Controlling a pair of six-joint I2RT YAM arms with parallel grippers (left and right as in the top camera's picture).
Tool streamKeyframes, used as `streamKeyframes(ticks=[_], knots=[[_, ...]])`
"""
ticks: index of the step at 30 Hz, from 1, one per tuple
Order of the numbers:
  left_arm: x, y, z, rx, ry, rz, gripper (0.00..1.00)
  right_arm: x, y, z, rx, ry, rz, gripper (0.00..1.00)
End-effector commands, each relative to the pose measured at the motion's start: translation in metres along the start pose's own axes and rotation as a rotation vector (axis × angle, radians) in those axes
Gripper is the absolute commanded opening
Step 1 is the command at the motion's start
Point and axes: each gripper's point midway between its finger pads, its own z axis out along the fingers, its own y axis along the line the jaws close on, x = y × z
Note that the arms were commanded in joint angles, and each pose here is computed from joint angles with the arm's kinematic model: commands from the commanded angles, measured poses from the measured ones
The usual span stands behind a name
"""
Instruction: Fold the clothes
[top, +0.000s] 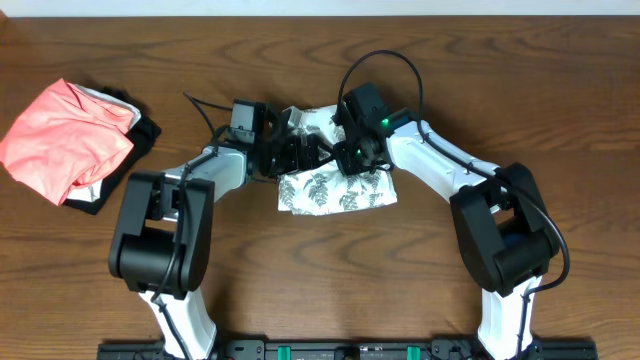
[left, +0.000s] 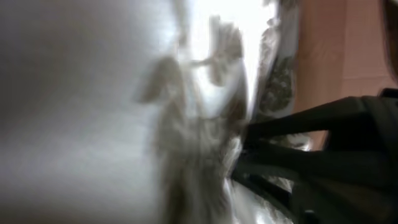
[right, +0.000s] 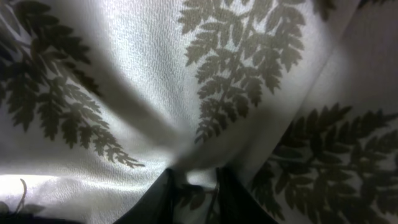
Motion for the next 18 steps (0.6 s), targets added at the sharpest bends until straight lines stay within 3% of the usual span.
streamKeyframes(ticks=[1, 7, 12, 18], knots=[[0.040, 0.043, 0.021, -0.116, 0.089, -0.111, 0.74, 0.021, -0.013, 0.022, 0.027, 0.080, 0.007, 0.24], [0.039, 0.043, 0.021, -0.114, 0.086, -0.108, 0.50, 0.021, -0.013, 0.022, 0.027, 0.080, 0.007, 0.24], [0.035, 0.041, 0.022, -0.107, 0.072, -0.093, 0.09, 0.021, -0.012, 0.022, 0.027, 0.078, 0.006, 0.24], [0.032, 0.040, 0.021, -0.103, 0.063, -0.084, 0.06, 0.001, -0.005, -0.005, 0.014, 0.001, -0.033, 0.24]])
